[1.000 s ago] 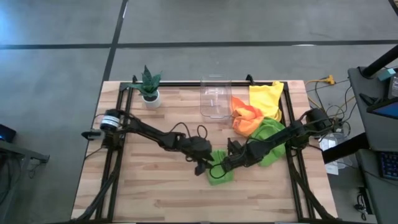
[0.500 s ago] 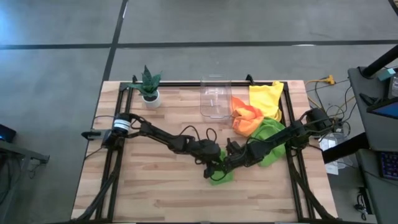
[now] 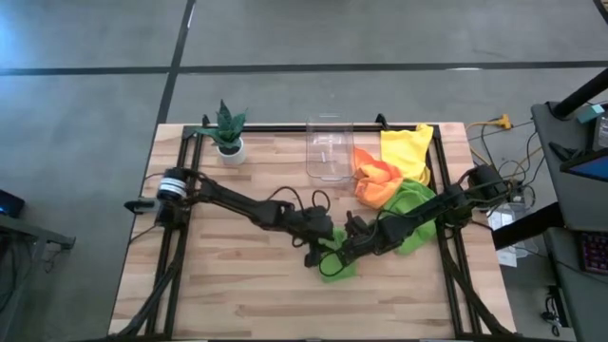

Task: Fold microfiber towels
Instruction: Fold the top green towel

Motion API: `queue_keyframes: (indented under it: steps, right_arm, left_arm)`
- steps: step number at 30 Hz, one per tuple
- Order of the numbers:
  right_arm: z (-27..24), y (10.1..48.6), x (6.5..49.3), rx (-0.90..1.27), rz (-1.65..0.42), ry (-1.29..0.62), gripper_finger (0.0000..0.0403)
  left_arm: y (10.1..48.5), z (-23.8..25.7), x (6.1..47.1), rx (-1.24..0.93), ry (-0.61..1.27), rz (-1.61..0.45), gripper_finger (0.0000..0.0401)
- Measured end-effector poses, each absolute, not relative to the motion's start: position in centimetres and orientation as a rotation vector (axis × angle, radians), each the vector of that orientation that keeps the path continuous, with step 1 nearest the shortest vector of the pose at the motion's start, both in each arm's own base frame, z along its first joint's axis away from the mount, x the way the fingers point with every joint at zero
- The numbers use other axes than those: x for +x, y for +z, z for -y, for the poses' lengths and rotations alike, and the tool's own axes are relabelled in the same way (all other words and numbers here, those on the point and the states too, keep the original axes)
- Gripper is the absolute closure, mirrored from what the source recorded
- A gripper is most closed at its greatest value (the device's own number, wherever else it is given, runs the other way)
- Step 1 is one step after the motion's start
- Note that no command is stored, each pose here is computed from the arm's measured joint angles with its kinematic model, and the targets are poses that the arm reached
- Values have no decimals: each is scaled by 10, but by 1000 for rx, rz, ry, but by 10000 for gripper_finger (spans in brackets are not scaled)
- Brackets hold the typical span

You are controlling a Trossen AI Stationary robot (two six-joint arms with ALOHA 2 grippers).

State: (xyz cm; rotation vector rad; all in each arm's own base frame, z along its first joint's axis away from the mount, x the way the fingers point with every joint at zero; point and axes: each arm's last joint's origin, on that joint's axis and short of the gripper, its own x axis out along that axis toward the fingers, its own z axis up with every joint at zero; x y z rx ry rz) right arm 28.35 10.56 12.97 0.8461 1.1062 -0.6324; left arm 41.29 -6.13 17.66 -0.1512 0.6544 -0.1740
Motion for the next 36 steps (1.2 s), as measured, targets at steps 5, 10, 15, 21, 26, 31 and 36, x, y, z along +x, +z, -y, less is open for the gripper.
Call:
queue_keyframes:
  steps: [5, 10, 15, 21, 26, 31, 36]
  right_arm:
    - [-112, 130, 282, 781, -1110, -592, 282]
    - [-126, 129, 276, 733, -1097, -554, 282]
    - [-139, 130, 271, 739, -1074, -544, 282]
    - [-145, 130, 269, 754, -1064, -531, 282]
    - [-144, 129, 269, 759, -1063, -537, 282]
    - [-144, 129, 269, 758, -1061, -538, 282]
    - [-144, 129, 269, 758, -1060, -540, 282]
  left_arm:
    - [189, 53, 410, -24, -146, -637, 282]
    - [171, 34, 412, -65, -182, -741, 285]
    - [163, 8, 411, -92, -138, -795, 285]
    - [163, -3, 412, -148, -254, -775, 285]
    - [162, 0, 413, -129, -352, -759, 285]
    - [158, -1, 416, -118, -330, -748, 285]
    - [155, -1, 422, -116, -322, -753, 285]
